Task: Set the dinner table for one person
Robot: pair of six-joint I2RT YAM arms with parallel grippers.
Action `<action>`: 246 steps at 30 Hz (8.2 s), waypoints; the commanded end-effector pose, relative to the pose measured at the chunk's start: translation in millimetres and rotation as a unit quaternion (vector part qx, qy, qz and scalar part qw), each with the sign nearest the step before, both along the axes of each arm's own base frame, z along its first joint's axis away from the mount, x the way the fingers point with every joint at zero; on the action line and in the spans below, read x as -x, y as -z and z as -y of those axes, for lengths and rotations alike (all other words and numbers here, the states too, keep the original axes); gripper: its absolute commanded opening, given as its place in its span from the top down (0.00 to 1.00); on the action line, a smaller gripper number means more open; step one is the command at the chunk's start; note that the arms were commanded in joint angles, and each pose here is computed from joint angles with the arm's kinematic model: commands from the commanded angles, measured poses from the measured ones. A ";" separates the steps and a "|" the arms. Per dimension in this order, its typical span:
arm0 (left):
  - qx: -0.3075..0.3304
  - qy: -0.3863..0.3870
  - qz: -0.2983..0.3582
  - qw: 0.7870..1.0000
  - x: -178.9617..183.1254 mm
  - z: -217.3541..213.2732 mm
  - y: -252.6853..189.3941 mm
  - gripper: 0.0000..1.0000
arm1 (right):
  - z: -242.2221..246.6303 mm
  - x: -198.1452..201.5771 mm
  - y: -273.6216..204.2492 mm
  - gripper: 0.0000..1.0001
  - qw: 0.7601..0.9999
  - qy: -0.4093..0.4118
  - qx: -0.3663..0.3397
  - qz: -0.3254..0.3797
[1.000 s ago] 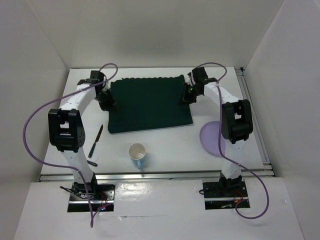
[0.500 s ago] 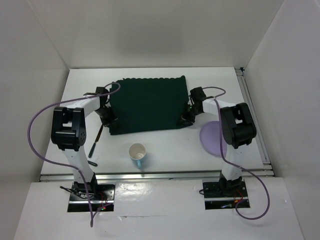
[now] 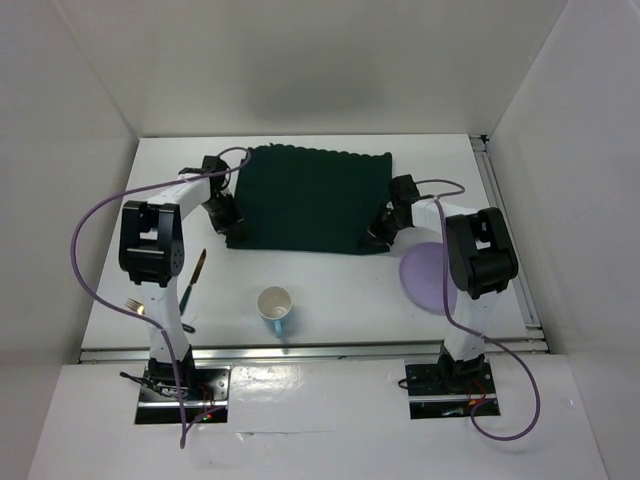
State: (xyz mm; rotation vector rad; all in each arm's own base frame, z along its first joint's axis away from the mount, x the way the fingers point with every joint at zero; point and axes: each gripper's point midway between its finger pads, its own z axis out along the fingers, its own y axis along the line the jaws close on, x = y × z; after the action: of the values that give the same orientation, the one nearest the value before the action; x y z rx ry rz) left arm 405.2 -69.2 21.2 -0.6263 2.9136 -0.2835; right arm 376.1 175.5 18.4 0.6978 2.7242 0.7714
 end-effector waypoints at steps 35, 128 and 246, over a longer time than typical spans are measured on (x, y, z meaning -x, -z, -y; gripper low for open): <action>-0.056 -0.009 0.288 0.956 70.2 -38.5 -256.1 0.51 | -178.4 149.8 -154.7 0.01 0.886 -0.400 0.073 0.222; -0.045 -0.023 0.193 0.980 85.3 -48.2 -183.1 0.54 | 68.9 -198.3 -272.4 0.08 0.903 0.075 0.204 0.371; -0.150 -0.139 0.003 0.979 136.6 -103.6 -48.1 0.35 | -176.3 7.6 -213.2 0.15 0.895 -0.247 0.137 0.346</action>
State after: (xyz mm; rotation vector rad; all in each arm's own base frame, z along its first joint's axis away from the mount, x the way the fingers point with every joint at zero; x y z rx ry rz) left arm 269.4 22.0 74.3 -0.8909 2.7679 0.1195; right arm 382.4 366.6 285.8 -0.3528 2.1059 0.6320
